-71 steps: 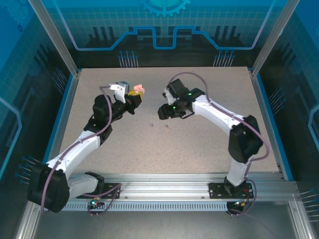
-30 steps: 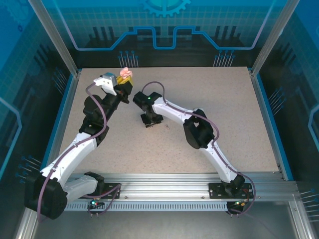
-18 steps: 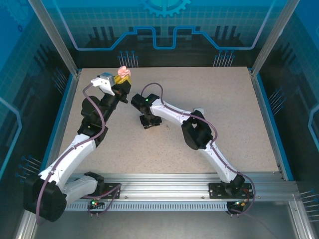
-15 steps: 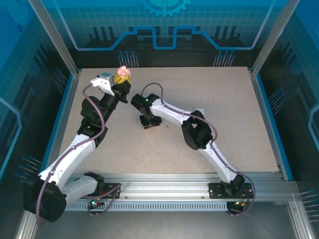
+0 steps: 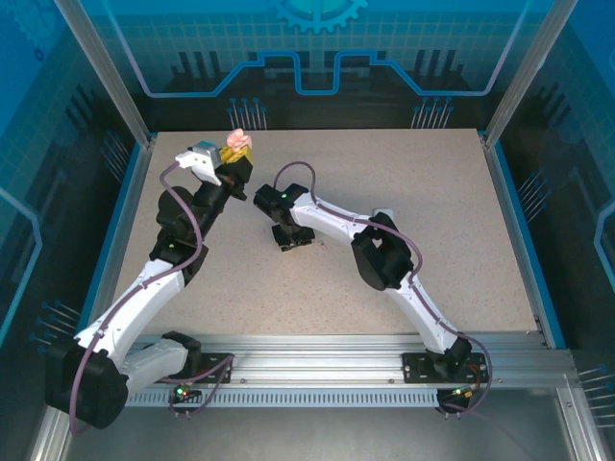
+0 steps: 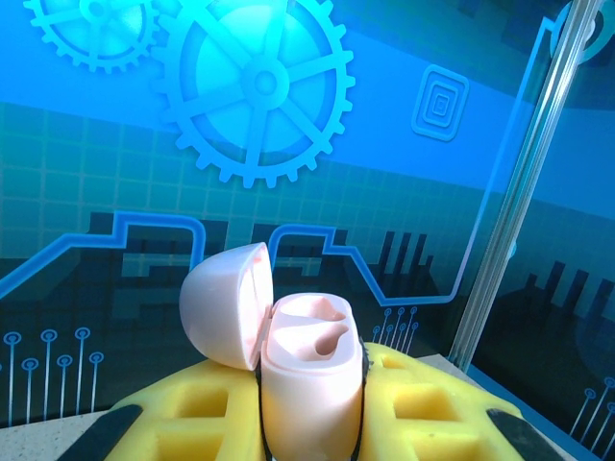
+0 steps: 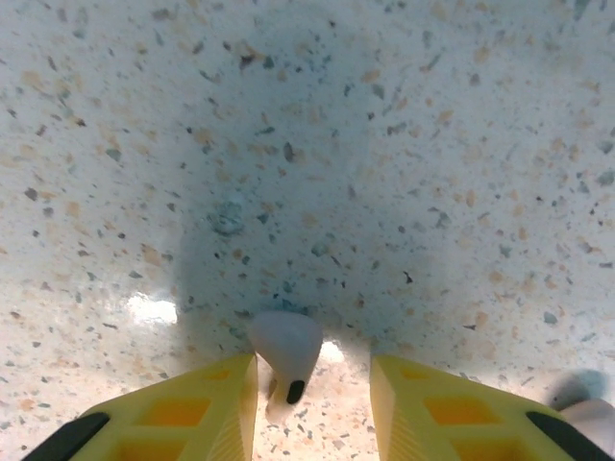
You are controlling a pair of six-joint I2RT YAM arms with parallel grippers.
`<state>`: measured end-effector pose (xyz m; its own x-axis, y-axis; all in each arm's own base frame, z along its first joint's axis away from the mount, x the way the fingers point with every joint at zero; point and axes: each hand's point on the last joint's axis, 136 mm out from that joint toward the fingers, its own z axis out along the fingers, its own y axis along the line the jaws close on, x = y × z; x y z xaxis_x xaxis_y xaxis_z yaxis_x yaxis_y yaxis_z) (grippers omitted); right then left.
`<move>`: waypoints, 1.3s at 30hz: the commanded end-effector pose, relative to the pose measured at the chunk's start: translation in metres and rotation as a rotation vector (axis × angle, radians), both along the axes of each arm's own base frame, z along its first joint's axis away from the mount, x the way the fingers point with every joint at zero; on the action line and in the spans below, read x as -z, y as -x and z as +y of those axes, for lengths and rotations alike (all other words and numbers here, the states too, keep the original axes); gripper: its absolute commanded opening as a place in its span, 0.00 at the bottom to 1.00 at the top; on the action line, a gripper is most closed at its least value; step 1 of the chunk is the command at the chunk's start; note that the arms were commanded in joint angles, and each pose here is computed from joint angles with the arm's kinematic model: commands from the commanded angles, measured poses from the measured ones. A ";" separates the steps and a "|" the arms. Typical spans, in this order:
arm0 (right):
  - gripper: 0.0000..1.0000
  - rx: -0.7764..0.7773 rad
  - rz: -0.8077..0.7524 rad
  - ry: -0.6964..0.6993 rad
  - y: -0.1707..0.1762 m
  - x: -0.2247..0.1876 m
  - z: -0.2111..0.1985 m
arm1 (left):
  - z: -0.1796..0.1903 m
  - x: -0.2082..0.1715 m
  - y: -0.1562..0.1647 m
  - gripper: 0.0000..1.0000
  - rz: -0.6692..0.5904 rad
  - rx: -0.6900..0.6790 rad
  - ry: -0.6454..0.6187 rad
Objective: Insert the wireless bluetooth earbuds into the charging case
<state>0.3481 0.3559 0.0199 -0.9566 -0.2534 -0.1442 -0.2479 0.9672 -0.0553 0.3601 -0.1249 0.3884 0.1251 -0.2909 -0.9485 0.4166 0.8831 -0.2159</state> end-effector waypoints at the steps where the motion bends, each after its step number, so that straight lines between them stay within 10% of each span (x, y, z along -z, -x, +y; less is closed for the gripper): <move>1: 0.36 -0.012 0.006 0.026 0.009 -0.012 -0.006 | 0.005 -0.007 0.004 0.00 -0.030 -0.016 0.012; 39: 0.36 0.182 0.014 0.013 -0.011 0.013 0.002 | 0.005 -0.002 0.002 0.00 -0.029 -0.018 0.019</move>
<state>0.3580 0.3687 0.0197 -0.9843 -0.0941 -0.1491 -0.0933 0.9956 -0.0122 0.3608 -0.1251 0.3815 0.1137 -0.2883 -0.9508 0.4142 0.8836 -0.2184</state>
